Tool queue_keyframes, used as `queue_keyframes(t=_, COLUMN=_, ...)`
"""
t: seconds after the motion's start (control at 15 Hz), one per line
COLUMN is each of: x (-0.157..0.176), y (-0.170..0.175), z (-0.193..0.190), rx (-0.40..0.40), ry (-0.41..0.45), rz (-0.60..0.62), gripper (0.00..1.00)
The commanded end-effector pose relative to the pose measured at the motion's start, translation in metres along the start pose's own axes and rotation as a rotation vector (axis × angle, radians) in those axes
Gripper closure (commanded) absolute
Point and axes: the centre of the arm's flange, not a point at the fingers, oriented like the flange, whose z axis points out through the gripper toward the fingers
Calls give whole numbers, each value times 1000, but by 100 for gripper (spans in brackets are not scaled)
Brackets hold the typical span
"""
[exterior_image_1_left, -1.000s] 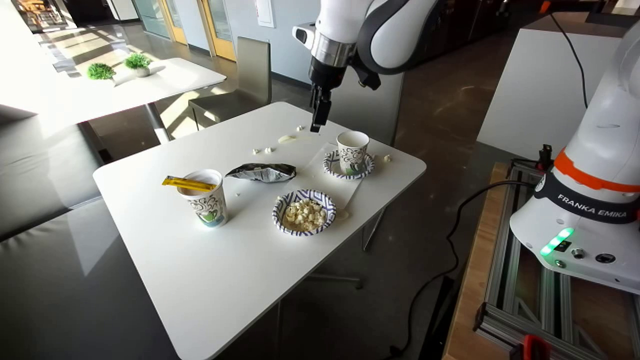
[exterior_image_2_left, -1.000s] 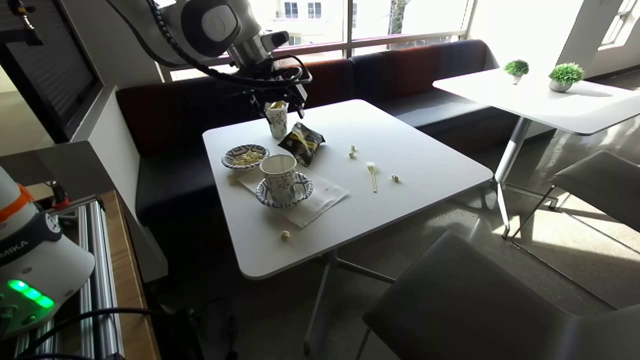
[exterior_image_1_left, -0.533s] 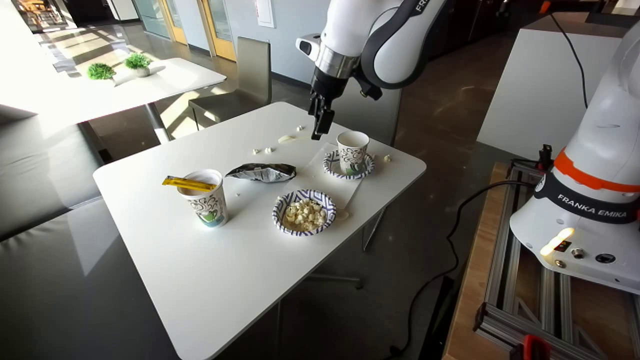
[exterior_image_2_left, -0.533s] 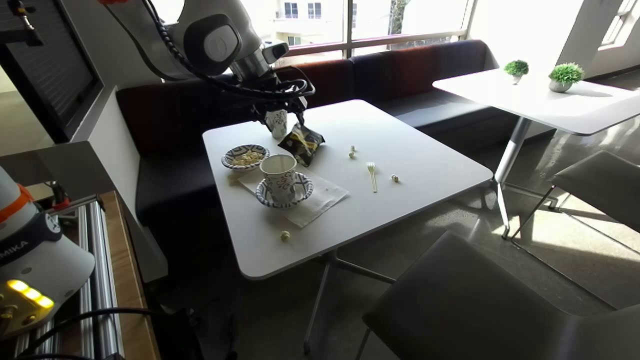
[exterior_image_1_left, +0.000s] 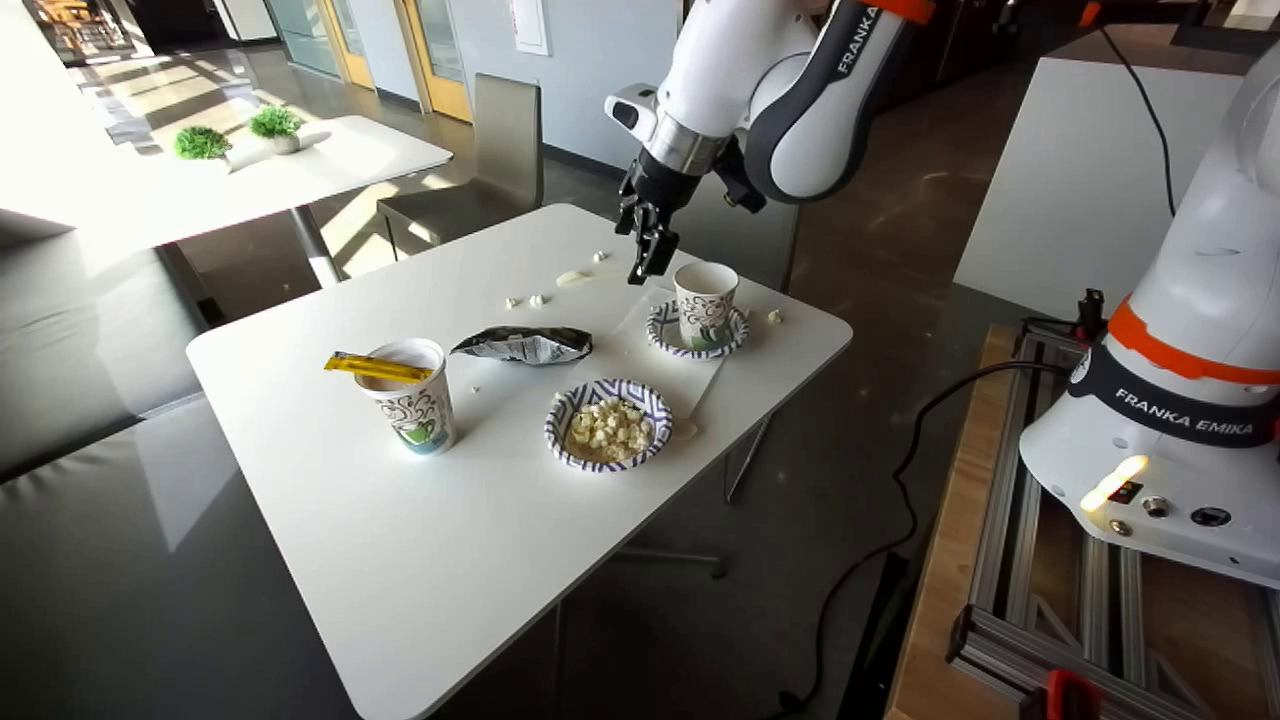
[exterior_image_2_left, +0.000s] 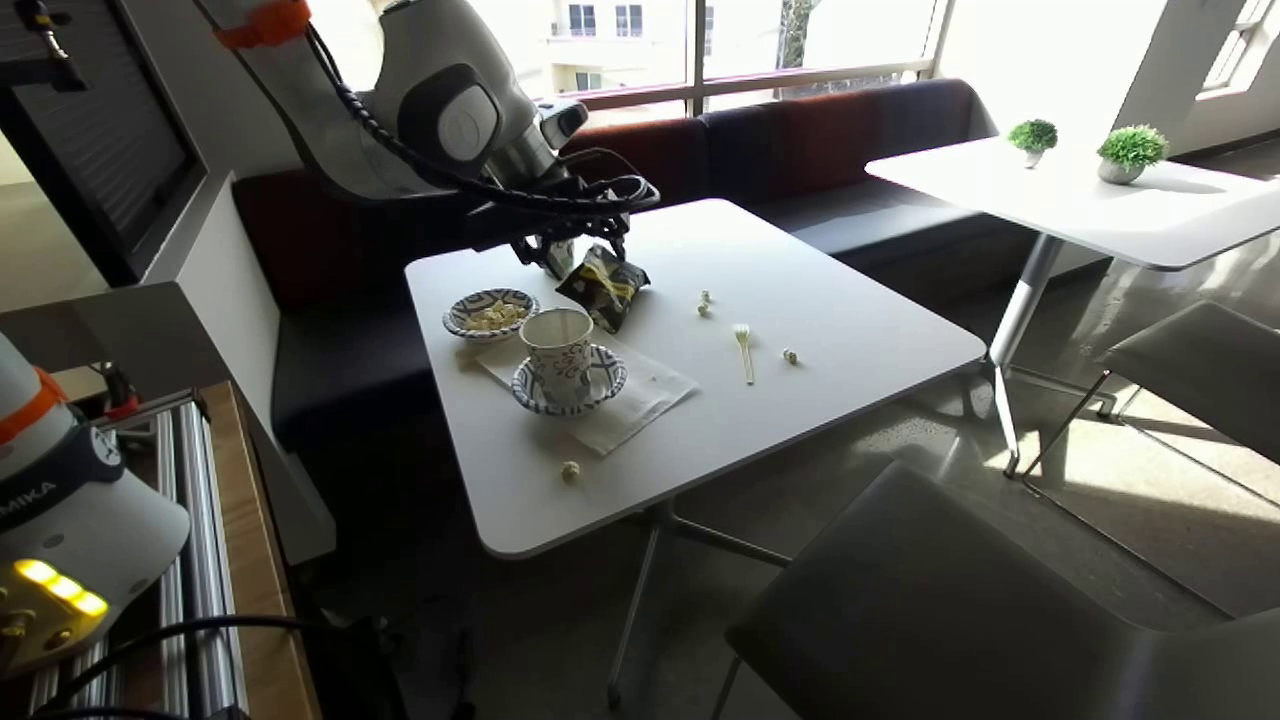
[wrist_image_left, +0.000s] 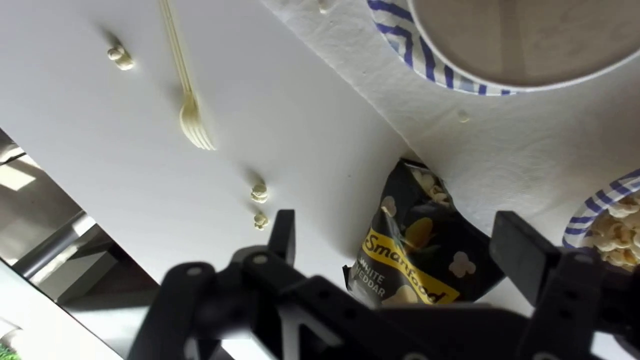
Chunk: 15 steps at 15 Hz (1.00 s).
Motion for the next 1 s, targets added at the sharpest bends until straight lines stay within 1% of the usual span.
queue_keyframes(t=0.0, x=-14, y=-9, z=42, rx=3, ry=74, rz=-63, gripper=0)
queue_keyframes(t=0.2, x=-16, y=-18, z=69, rx=21, ry=128, rz=-100, gripper=0)
queue_keyframes(t=0.47, x=-16, y=-17, z=93, rx=-29, ry=157, rz=-188, gripper=0)
queue_keyframes(t=0.67, x=-13, y=-11, z=102, rx=-55, ry=207, rz=-231, gripper=0)
queue_keyframes(t=0.8, x=-8, y=-14, z=109, rx=-32, ry=240, rz=-259, gripper=0)
queue_keyframes(t=0.93, x=-5, y=-20, z=114, rx=0, ry=239, rz=-273, gripper=0)
